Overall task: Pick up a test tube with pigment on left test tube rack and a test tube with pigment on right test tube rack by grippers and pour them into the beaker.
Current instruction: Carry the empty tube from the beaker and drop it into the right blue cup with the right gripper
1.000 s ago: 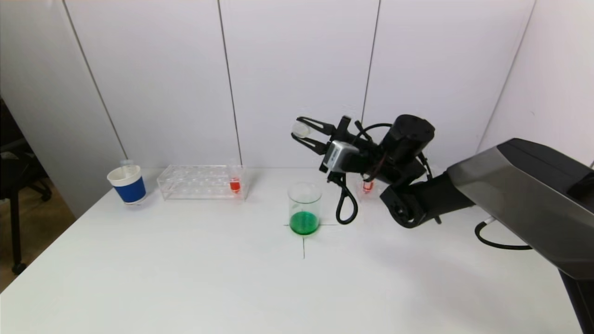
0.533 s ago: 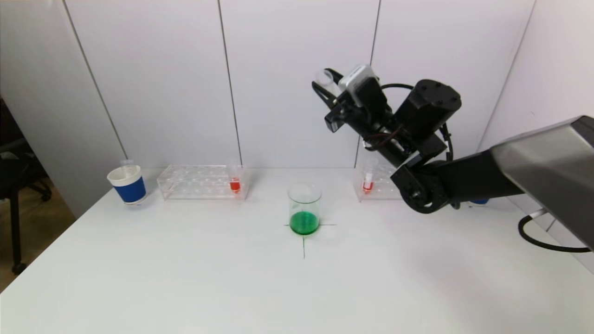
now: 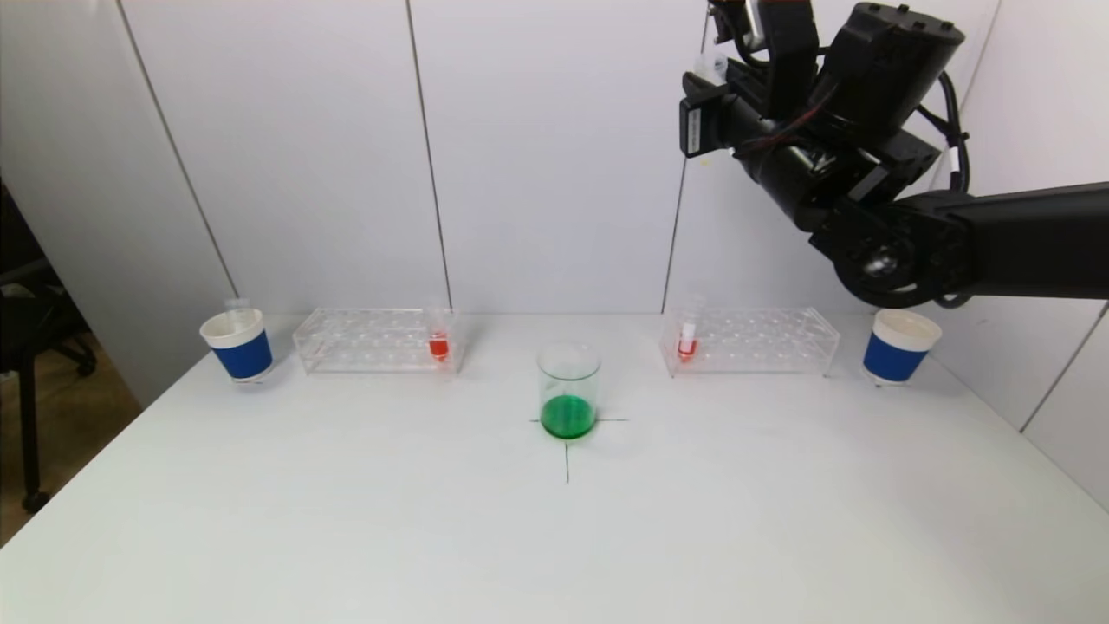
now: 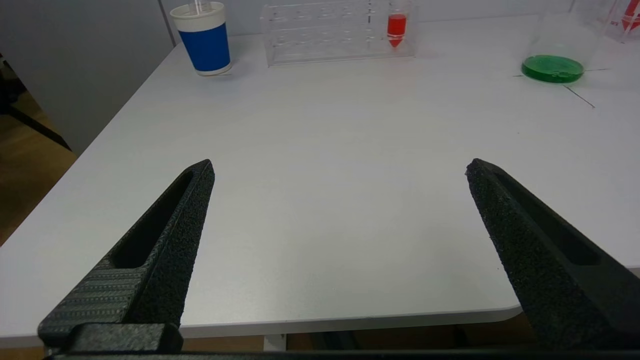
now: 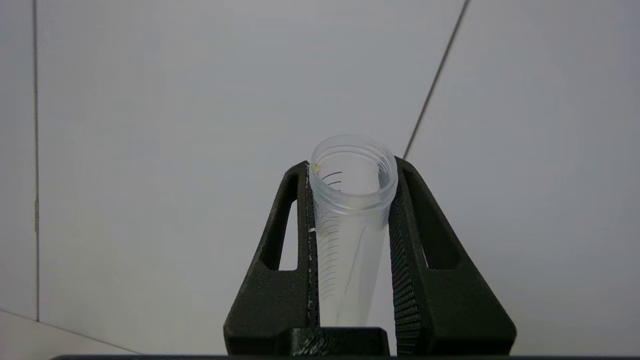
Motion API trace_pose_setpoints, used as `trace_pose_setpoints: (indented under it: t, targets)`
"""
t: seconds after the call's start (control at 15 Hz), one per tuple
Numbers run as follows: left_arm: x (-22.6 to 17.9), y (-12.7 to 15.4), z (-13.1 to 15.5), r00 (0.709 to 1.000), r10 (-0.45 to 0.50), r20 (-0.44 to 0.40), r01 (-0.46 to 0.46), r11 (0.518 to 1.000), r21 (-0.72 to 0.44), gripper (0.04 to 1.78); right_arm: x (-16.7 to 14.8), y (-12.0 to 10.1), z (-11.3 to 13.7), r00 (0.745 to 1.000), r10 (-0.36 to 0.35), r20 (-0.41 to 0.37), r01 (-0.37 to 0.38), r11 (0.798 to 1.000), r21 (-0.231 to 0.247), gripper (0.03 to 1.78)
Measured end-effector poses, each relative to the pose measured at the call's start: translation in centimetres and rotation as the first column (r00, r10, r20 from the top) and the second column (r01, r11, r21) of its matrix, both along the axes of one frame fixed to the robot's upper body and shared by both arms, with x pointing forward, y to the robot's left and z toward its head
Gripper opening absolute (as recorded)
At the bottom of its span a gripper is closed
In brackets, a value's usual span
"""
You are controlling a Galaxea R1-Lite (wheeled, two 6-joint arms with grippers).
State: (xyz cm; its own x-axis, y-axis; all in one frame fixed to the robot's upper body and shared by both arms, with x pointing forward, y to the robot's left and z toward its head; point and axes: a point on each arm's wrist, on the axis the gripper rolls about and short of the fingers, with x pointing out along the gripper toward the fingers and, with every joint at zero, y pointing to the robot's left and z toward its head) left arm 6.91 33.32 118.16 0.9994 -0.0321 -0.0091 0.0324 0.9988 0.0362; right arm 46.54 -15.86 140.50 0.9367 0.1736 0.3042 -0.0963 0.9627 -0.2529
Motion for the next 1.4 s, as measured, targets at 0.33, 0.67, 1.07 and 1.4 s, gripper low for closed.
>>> trace_pose_setpoints:
  t: [0.33, 0.67, 1.07, 1.4]
  targets:
    - [0.0, 0.0, 0.0, 1.0, 0.0, 0.0, 0.0, 1.0, 0.0, 1.76, -1.4, -4.1, 2.4, 0.973, -0.112, -0.201, 0.115, 0.993, 0.002, 0.47]
    - [0.0, 0.0, 0.0, 1.0, 0.0, 0.0, 0.0, 1.0, 0.0, 1.76, -4.0, -9.4, 6.4, 0.917, -0.183, -0.356, 0.237, 0.965, 0.114, 0.47]
    - [0.0, 0.0, 0.0, 1.0, 0.0, 0.0, 0.0, 1.0, 0.0, 1.76, -4.3, -15.7, 7.0, 0.874, -0.331, -0.355, 0.404, 0.902, 0.154, 0.47]
    - [0.0, 0.0, 0.0, 1.0, 0.0, 0.0, 0.0, 1.0, 0.0, 1.76, -4.0, -18.6, 5.6, 0.833, -0.383, -0.4, 0.482, 0.857, 0.182, 0.47]
